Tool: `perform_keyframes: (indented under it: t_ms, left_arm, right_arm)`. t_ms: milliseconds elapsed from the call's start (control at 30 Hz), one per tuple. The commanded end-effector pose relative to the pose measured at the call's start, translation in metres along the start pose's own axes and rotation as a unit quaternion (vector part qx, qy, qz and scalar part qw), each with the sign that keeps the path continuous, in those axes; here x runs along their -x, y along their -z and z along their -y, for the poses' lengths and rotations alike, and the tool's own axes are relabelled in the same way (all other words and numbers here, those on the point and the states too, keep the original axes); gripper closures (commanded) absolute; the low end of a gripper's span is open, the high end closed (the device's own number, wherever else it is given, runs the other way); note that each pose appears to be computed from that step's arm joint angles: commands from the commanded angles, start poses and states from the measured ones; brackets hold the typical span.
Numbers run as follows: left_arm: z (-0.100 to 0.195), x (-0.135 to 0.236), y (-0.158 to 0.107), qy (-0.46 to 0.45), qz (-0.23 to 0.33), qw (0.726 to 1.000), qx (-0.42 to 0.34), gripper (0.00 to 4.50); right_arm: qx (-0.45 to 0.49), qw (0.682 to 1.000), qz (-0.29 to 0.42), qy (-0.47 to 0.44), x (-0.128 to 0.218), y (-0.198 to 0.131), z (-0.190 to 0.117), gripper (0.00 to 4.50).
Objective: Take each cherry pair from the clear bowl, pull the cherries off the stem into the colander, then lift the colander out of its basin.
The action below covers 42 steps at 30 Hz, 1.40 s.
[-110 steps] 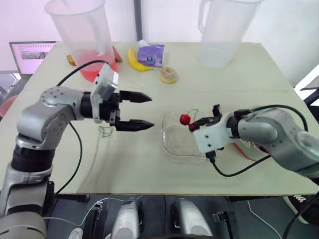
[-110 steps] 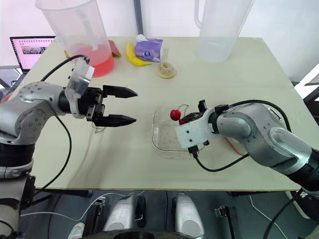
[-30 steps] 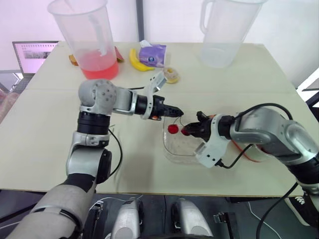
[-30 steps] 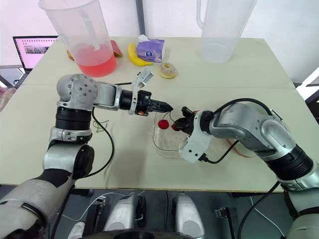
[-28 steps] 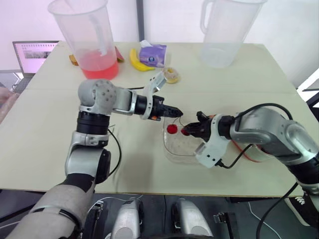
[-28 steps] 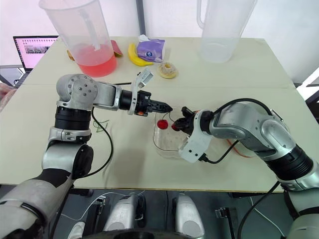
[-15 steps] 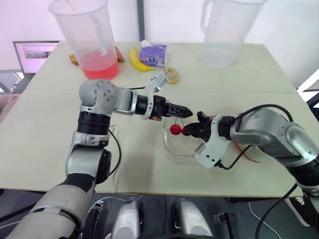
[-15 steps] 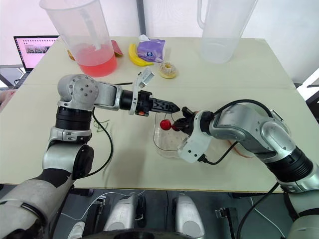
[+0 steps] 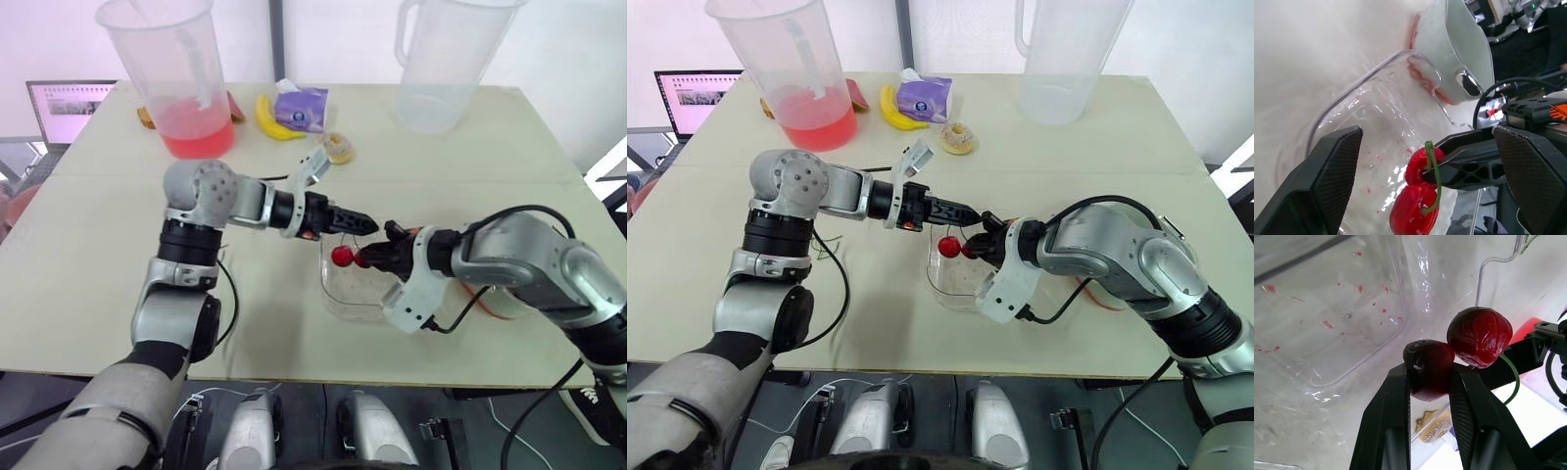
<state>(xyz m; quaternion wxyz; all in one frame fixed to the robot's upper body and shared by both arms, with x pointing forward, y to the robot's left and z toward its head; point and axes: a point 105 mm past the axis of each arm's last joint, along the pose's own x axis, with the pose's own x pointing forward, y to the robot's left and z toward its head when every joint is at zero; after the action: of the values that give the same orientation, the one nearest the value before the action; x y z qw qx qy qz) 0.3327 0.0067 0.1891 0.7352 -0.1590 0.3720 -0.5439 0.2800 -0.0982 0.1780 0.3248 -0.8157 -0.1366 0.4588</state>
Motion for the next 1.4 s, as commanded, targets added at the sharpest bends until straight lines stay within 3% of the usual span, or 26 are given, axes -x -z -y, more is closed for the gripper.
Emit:
perform_keyframes:
  t_ms: [33, 67, 300, 733, 1000, 1100, 1267, 1400]
  left_arm:
    - [0.010, 0.001, -0.006, 0.018, 0.001, 1.000, -0.009, 0.57]
    - [0.010, 0.001, -0.006, 0.018, 0.000, 1.000, -0.009, 0.90]
    - [0.011, 0.001, -0.006, 0.021, -0.001, 1.000, -0.009, 4.48]
    - [0.013, 0.003, -0.008, 0.026, 0.005, 1.000, -0.016, 4.48]
    - [0.015, 0.011, -0.019, 0.025, 0.035, 0.998, -0.046, 4.50]
    - [0.018, 0.020, -0.030, 0.021, 0.060, 0.994, -0.085, 4.50]
    - [0.028, 0.039, -0.041, 0.021, 0.086, 0.979, -0.184, 4.50]
    - [0.043, 0.056, -0.043, 0.058, 0.125, 0.954, -0.265, 4.50]
  right_arm:
    - [0.017, 1.000, -0.003, 0.024, 0.008, -0.002, 0.013, 3.84]
    - [0.017, 1.000, -0.003, 0.024, 0.009, -0.002, 0.013, 3.84]
    - [0.014, 1.000, 0.000, 0.025, 0.009, -0.004, 0.013, 3.84]
    - [-0.021, 0.999, -0.001, 0.031, 0.008, -0.002, 0.015, 3.84]
    - [-0.118, 0.993, -0.007, 0.032, 0.018, 0.005, 0.013, 0.08]
    - [-0.203, 0.979, 0.006, 0.027, 0.031, 0.008, 0.009, 0.08]
    - [-0.393, 0.918, 0.038, 0.029, 0.048, 0.009, 0.003, 0.08]
    - [-0.587, 0.806, 0.040, 0.072, 0.057, 0.032, 0.009, 0.08]
